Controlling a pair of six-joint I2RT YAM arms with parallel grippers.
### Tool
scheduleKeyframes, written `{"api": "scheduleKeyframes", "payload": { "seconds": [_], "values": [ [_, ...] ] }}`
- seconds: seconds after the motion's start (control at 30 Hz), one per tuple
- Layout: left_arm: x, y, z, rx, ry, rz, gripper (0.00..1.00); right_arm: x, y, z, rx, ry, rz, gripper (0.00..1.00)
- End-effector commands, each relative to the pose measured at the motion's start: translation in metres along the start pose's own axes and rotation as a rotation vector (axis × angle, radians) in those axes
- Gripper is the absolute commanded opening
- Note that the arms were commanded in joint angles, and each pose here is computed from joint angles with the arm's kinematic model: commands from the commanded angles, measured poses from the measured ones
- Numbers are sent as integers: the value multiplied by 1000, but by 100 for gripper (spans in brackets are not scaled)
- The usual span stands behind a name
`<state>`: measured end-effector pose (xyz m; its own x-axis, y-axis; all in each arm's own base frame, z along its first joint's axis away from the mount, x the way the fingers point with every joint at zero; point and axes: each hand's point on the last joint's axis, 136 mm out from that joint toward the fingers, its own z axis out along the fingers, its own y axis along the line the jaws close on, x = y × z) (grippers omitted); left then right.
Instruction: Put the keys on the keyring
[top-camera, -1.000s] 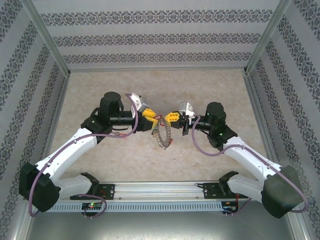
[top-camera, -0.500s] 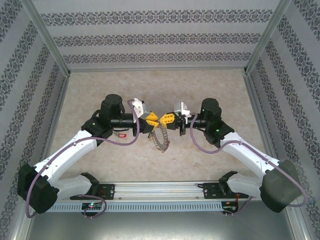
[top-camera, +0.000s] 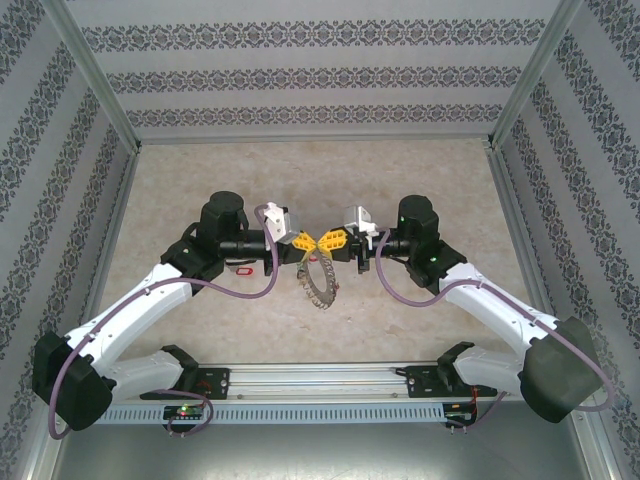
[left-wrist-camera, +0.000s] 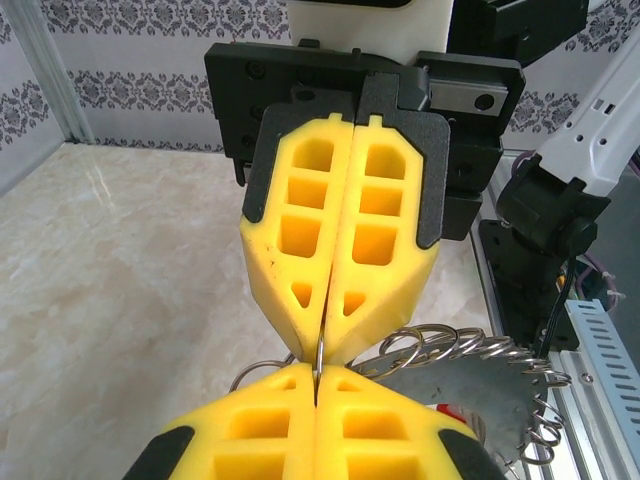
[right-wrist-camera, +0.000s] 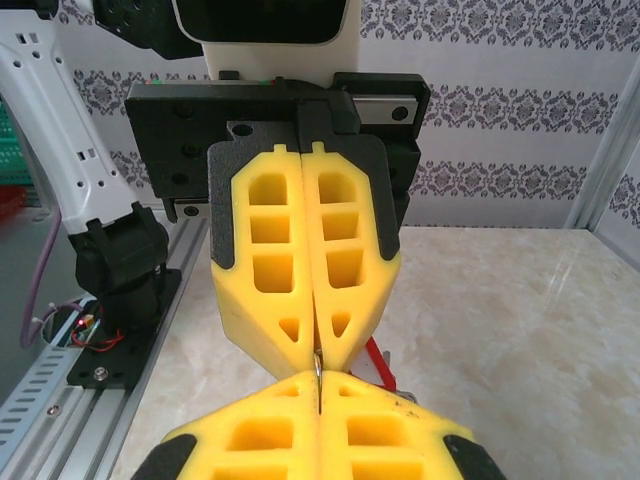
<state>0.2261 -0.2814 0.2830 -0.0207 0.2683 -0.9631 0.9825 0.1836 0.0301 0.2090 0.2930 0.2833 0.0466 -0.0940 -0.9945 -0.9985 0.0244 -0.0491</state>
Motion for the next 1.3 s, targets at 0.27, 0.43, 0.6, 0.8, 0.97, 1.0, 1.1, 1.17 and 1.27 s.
{"api": "scheduleKeyframes", "payload": {
  "seconds": [0.27, 0.43, 0.6, 0.8, 0.97, 1.0, 1.1, 1.17, 1.27],
  "values": [
    [8, -1, -4, -34, 88, 31, 0, 31, 16, -8, -49, 287, -138, 15],
    [25, -3, -3, -9, 192, 20, 0, 49, 22, -23, -38, 416, -143, 26],
    [34, -3, 2, 1, 232, 10, 0, 47, 19, -23, -26, 432, -135, 33],
    [35, -4, 8, 35, 249, -22, 0, 47, 17, -9, -37, 434, -114, 28],
    [36, -9, 13, 85, 234, -41, 0, 50, 15, 1, -45, 443, -124, 26],
    [36, -11, 13, 102, 232, -41, 0, 51, 13, 3, -37, 449, -131, 26],
    [35, -17, 15, 144, 220, -47, 0, 53, 6, 3, -10, 464, -129, 27],
    [34, -19, 15, 154, 205, -42, 0, 53, 4, 2, -3, 467, -120, 27],
    [29, -21, 15, 163, 180, -36, 0, 52, 6, 2, -27, 448, -94, 26]
  ]
}}
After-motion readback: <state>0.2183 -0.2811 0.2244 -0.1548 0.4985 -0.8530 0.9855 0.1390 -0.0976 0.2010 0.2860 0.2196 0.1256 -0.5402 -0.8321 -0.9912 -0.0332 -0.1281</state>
